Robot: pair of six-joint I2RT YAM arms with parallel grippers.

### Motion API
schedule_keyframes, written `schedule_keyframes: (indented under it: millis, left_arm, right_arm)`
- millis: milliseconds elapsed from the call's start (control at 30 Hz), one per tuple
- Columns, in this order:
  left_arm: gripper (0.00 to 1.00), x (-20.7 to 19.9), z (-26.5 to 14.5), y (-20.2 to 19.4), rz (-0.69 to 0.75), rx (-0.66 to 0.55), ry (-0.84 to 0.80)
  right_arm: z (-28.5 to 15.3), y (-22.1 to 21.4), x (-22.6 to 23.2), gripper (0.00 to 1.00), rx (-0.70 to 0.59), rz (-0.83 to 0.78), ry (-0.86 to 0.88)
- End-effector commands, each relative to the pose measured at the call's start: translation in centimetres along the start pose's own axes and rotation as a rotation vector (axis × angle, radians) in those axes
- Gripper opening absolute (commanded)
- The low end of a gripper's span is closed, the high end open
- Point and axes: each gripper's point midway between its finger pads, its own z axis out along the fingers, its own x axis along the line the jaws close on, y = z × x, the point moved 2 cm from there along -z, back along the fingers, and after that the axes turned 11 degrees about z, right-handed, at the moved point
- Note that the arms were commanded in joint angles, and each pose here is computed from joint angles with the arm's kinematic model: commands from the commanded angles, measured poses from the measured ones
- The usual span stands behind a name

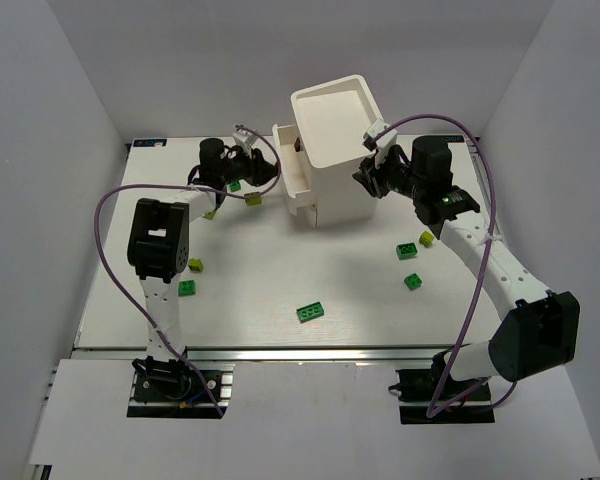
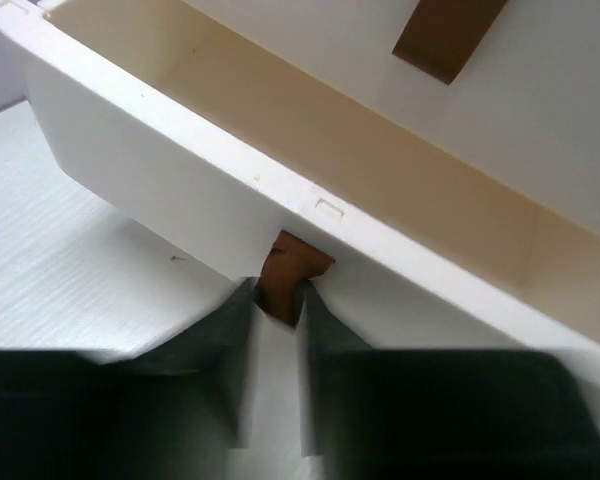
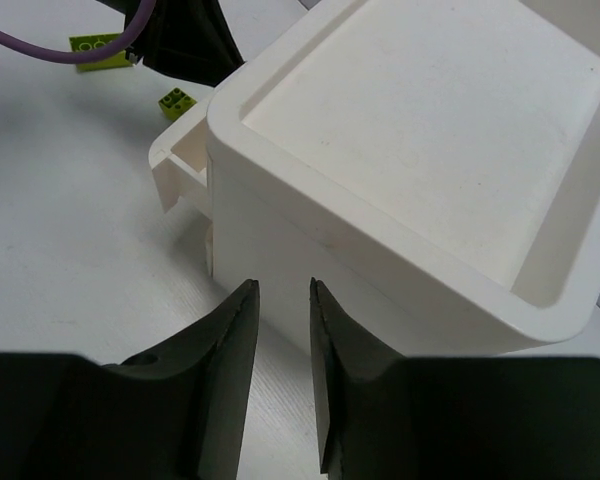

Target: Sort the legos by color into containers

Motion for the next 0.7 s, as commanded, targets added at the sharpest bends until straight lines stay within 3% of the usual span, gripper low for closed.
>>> schedule_keyframes:
  millis: [0, 67, 133, 167, 267, 467, 600, 667]
  left_arm:
    - [0.48, 0.8, -1.4, 3.3, 0.018, -0.02, 0.066]
    - [0.53, 0.6, -2.0, 3.5, 0.011, -0.004, 0.077]
    - [0.68, 0.9, -2.8, 3.2, -0.002, 0.013, 0.114]
    - [0.71, 0.7, -3.1, 3.2, -0.006, 0.02, 0.119]
    - [0.8, 1.2, -4.9, 4.0, -0.018, 0.022, 0.165]
    - [0.81, 1.7, -8.3, 6.2, -0.069, 0.054, 0.277]
    - [0.57, 1.6, -10.9, 6.4, -0.231, 0.098, 0.385]
    - [0.37, 2.2, -13.3, 5.1, -0.356, 0.181, 0.504]
  right_arm:
    - [-0.6, 1.6, 0.2, 0.34, -0.044, -0.047, 0.016]
    - [-0.8, 1.5, 0.5, 0.42, -0.039, -0.062, 0.037]
    - [-1.0, 1.0, 1.9, 0.52, -0.021, -0.104, 0.122]
    - [-1.1, 0.8, 2.3, 0.68, -0.016, -0.126, 0.161]
    - [-2.1, -0.6, 5.7, 0.88, 0.003, -0.246, 0.385]
    - [-4.5, -3.9, 10.7, 0.88, -0.012, -0.389, 0.759]
    - [-4.4, -7.5, 11.7, 0.82, 0.078, -0.376, 0.879]
    - [-4.4, -8.7, 12.1, 0.73, 0.124, -0.397, 0.936]
